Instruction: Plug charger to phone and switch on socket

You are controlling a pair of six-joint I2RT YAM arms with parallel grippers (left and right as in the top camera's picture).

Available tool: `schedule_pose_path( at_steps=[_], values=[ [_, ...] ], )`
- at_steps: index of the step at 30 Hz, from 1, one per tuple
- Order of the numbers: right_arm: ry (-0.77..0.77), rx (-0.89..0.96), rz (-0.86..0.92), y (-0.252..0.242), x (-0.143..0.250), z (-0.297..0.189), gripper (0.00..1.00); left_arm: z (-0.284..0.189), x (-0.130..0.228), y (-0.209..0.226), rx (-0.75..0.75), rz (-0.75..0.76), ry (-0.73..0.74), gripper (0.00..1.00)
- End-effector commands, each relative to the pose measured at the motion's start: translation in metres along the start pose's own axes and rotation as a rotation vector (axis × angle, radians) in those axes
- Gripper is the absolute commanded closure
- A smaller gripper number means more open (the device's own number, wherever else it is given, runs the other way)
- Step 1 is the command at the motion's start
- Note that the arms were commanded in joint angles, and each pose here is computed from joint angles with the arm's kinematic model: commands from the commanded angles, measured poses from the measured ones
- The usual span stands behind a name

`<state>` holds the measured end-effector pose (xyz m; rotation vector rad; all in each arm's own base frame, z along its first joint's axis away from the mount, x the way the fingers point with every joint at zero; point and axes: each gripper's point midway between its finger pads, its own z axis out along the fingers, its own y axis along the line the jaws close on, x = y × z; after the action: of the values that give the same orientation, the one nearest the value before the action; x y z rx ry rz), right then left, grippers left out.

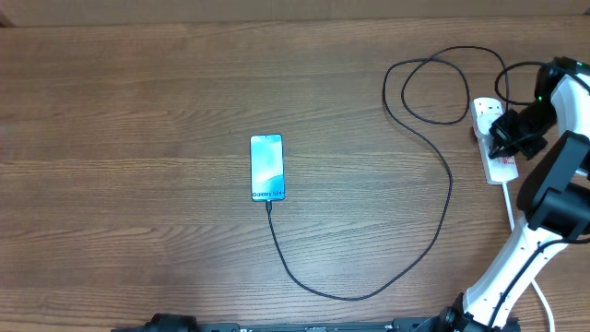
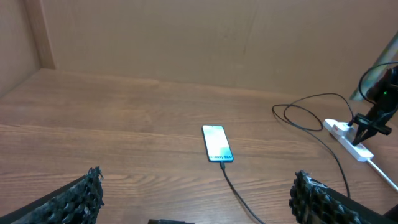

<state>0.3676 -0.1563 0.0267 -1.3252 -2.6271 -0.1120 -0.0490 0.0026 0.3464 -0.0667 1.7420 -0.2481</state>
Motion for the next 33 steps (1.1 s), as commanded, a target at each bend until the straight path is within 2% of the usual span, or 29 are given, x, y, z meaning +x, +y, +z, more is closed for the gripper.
schedule_pose_path(
  at_steps=[1,6,12,14,15,20,21,22,27,30,33],
  values=[
    [-0.038,0.027,0.065,-0.022,-0.002,-0.014,0.96,-0.002,0.0,0.001,-0.015,-0.011,-0.015,0.0],
    [-0.165,-0.148,0.043,-0.006,0.016,-0.089,0.96,-0.002,0.0,0.001,-0.015,-0.011,-0.015,0.0],
    [-0.457,-0.387,0.011,-0.001,0.051,-0.208,0.96,-0.002,0.0,0.001,-0.015,-0.011,-0.015,0.0],
    [-0.581,-0.499,0.029,-0.002,0.068,-0.255,0.96,-0.002,0.0,0.001,-0.018,-0.011,-0.016,0.0],
    [-0.691,-0.592,0.05,-0.005,0.085,-0.294,0.96,-0.002,0.0,0.001,-0.025,-0.012,-0.017,0.0],
    [-1.015,-0.866,0.064,-0.023,0.138,-0.404,0.96,-0.002,0.001,-0.003,-0.094,-0.024,-0.032,0.0],
    [-1.138,-0.968,0.049,-0.032,0.163,-0.443,0.96,-0.001,0.001,-0.005,-0.135,-0.03,-0.041,0.0],
    [-1.204,-1.017,0.033,-0.037,0.178,-0.463,0.96,-0.001,0.002,-0.006,-0.156,-0.034,-0.047,0.0],
    [-1.444,-1.172,-0.042,-0.062,0.238,-0.525,0.96,-0.01,0.01,-0.01,-0.212,-0.039,-0.105,0.0],
    [-1.507,-1.203,-0.067,-0.07,0.257,-0.538,0.93,-0.02,0.009,-0.015,-0.213,-0.03,-0.16,0.0],
    [-1.53,-1.162,-0.099,-0.071,0.261,-0.535,0.92,-0.021,0.009,-0.016,-0.219,-0.029,-0.169,0.0]
  ],
)
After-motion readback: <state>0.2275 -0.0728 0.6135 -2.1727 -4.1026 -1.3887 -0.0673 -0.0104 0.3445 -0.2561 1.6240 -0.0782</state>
